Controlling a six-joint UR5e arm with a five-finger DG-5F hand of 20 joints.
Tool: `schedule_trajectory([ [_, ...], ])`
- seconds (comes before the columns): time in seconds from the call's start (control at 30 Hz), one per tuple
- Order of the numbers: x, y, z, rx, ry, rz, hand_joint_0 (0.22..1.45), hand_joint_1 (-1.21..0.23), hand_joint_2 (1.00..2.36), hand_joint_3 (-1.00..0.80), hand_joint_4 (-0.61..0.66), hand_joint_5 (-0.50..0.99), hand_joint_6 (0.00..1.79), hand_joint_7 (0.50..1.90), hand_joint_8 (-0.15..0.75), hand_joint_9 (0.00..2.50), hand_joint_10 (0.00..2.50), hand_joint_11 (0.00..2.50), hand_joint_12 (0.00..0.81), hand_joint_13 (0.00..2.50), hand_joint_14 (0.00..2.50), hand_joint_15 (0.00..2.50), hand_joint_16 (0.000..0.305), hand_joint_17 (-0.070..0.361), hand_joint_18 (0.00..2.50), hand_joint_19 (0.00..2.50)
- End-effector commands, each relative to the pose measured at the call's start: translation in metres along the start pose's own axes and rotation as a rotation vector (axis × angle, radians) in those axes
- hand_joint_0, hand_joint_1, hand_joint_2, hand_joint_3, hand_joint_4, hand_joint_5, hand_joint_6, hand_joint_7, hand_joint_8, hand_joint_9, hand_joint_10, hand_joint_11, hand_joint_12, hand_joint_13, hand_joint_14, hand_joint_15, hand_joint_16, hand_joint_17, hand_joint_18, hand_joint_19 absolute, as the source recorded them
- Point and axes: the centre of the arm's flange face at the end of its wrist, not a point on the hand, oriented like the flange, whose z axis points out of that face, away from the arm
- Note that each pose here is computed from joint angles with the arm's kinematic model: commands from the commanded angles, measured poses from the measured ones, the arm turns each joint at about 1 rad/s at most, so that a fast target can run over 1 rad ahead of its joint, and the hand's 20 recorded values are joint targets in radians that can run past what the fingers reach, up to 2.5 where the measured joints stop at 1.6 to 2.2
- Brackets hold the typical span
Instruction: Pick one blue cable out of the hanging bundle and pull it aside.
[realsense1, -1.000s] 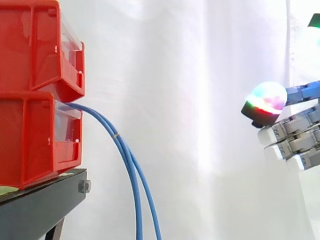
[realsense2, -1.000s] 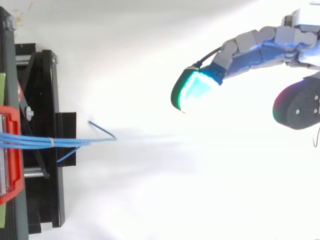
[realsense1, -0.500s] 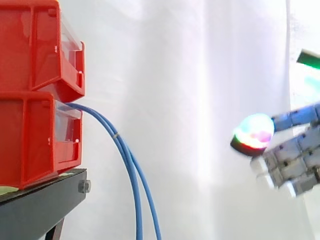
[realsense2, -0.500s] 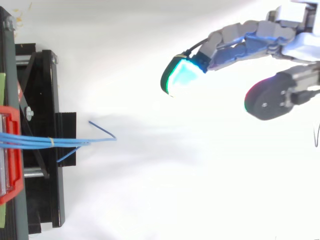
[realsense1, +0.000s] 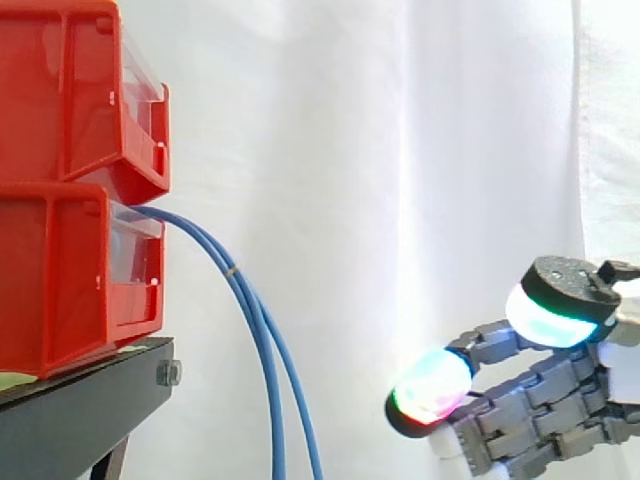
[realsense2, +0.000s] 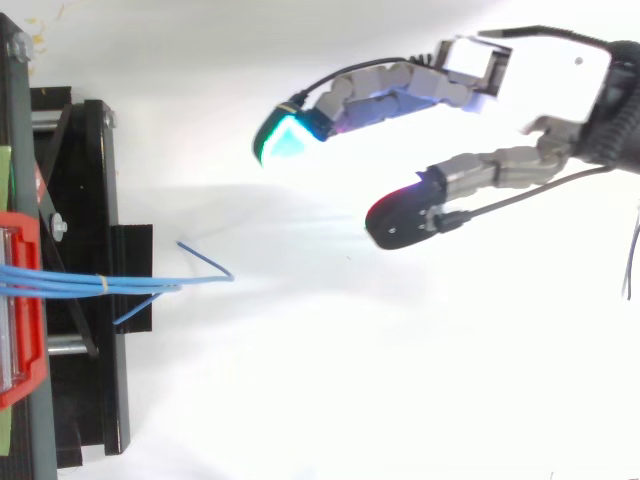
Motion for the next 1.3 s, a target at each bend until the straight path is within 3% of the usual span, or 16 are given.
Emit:
schedule_trajectory([
  [0.0, 0.014, -0.009, 0.023, -0.028, -0.013, -0.005, 0.5, -0.57, 1.0, -0.48, 0.26, -0.19, 0.5, 0.74, 0.256, 0.58, 0.0, 0.09, 0.377, 0.46, 0.01, 0.23, 0.052, 0.116, 0.38, 0.38],
  [0.03, 0.016, -0.01, 0.029, -0.03, -0.012, -0.003, 0.5, -0.57, 1.0, -0.48, 0.27, -0.19, 0.5, 0.74, 0.257, 0.58, 0.0, 0.08, 0.377, 0.46, 0.01, 0.23, 0.052, 0.116, 0.38, 0.39],
  [0.07, 0.028, -0.016, 0.051, -0.025, 0.006, 0.01, 0.5, -0.57, 1.0, -0.48, 0.26, -0.19, 0.5, 0.75, 0.257, 0.58, 0.0, 0.09, 0.376, 0.46, 0.01, 0.23, 0.052, 0.116, 0.38, 0.39],
  [0.2, 0.043, -0.022, 0.077, -0.017, 0.048, 0.042, 0.5, -0.57, 1.0, -0.48, 0.27, -0.19, 0.5, 0.75, 0.262, 0.59, 0.0, 0.1, 0.376, 0.46, 0.01, 0.22, 0.052, 0.116, 0.39, 0.4],
  [0.33, 0.053, -0.017, 0.096, -0.017, 0.08, 0.061, 0.5, -0.57, 1.0, -0.48, 0.27, -0.18, 0.5, 0.76, 0.264, 0.6, 0.0, 0.09, 0.375, 0.47, 0.01, 0.23, 0.052, 0.117, 0.4, 0.4],
  [0.6, 0.068, -0.001, 0.103, -0.103, 0.07, 0.05, 0.51, -0.56, 1.0, -0.48, 0.3, -0.17, 0.5, 0.78, 0.272, 0.62, 0.0, 0.13, 0.381, 0.49, 0.01, 0.25, 0.051, 0.115, 0.42, 0.42],
  [0.77, 0.076, 0.001, 0.101, -0.105, 0.078, 0.061, 0.51, -0.56, 1.0, -0.49, 0.33, -0.15, 0.5, 0.84, 0.278, 0.65, 0.01, 0.16, 0.379, 0.51, 0.01, 0.27, 0.05, 0.113, 0.43, 0.43],
  [1.0, 0.078, 0.003, 0.101, -0.108, 0.084, 0.094, 0.52, -0.56, 1.0, -0.5, 0.33, -0.11, 0.5, 1.02, 0.287, 0.7, 0.01, 0.21, 0.382, 0.57, 0.01, 0.3, 0.049, 0.111, 0.48, 0.46],
  [1.27, 0.077, 0.007, 0.103, -0.111, 0.088, 0.118, 0.54, -0.6, 1.0, -0.5, 0.28, -0.09, 0.5, 1.14, 0.287, 0.75, 0.01, 0.23, 0.376, 0.6, 0.01, 0.33, 0.048, 0.107, 0.52, 0.48],
])
